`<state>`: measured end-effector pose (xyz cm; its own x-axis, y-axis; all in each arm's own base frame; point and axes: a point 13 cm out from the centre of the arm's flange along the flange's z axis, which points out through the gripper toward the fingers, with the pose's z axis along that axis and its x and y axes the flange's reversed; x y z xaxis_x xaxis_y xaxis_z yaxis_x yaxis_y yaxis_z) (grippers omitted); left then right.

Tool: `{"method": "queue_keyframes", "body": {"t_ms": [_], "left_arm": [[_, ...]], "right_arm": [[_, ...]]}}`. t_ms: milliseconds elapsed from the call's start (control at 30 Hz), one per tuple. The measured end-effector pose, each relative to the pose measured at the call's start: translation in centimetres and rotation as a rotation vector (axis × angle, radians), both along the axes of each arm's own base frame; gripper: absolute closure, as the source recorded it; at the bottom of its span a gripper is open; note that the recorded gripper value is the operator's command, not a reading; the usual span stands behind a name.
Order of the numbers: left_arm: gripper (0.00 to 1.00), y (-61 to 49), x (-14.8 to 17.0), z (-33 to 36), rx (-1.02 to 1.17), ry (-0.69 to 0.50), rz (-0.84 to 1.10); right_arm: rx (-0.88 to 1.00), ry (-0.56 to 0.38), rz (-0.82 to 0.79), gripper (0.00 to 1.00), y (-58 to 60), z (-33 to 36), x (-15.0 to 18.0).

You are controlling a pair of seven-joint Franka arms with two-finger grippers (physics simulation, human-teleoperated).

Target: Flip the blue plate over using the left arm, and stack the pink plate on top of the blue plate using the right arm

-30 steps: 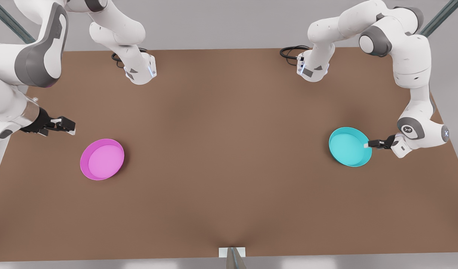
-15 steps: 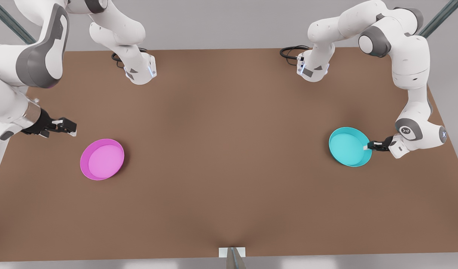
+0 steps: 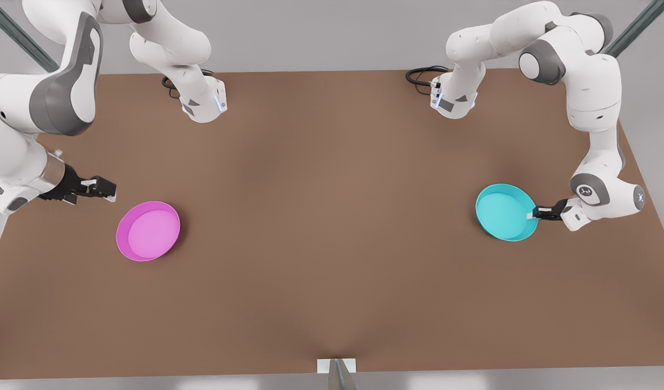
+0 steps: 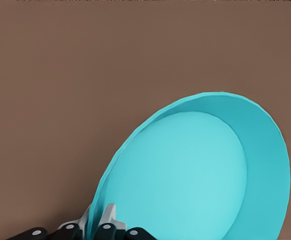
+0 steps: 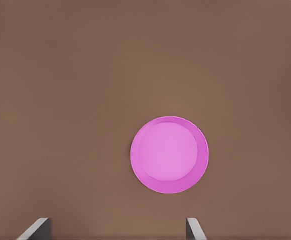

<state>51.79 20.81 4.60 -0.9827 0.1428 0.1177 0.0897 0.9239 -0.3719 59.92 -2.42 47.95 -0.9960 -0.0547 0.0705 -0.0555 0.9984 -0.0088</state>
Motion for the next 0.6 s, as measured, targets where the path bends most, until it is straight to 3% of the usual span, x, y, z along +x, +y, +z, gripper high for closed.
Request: {"method": "queue_keyframes", "body": {"t_ms": [100,233,333,433,600], "left_arm": [[0.79,-0.6,1.0,0.6,0.004,-0.013,-0.009],[0.79,-2.8,5.3,4.7,0.042,-0.080,-0.058],[0.79,-5.6,11.6,13.6,0.135,-0.181,-0.158],[0.79,-15.3,18.2,23.2,0.254,-0.267,-0.330],[0.79,-35.3,19.4,32.4,0.505,-0.341,-0.512]], "right_arm": [[0.000,0.002,0.000,0.00,0.0,0.0,0.0],[0.001,0.005,0.001,0.00,0.0,-0.1,-0.1],[0.001,0.006,0.003,0.00,0.1,-0.1,-0.1],[0.001,0.006,0.004,0.00,0.2,-0.1,-0.1],[0.001,0.005,0.003,0.00,0.1,-0.1,-0.1]]}}
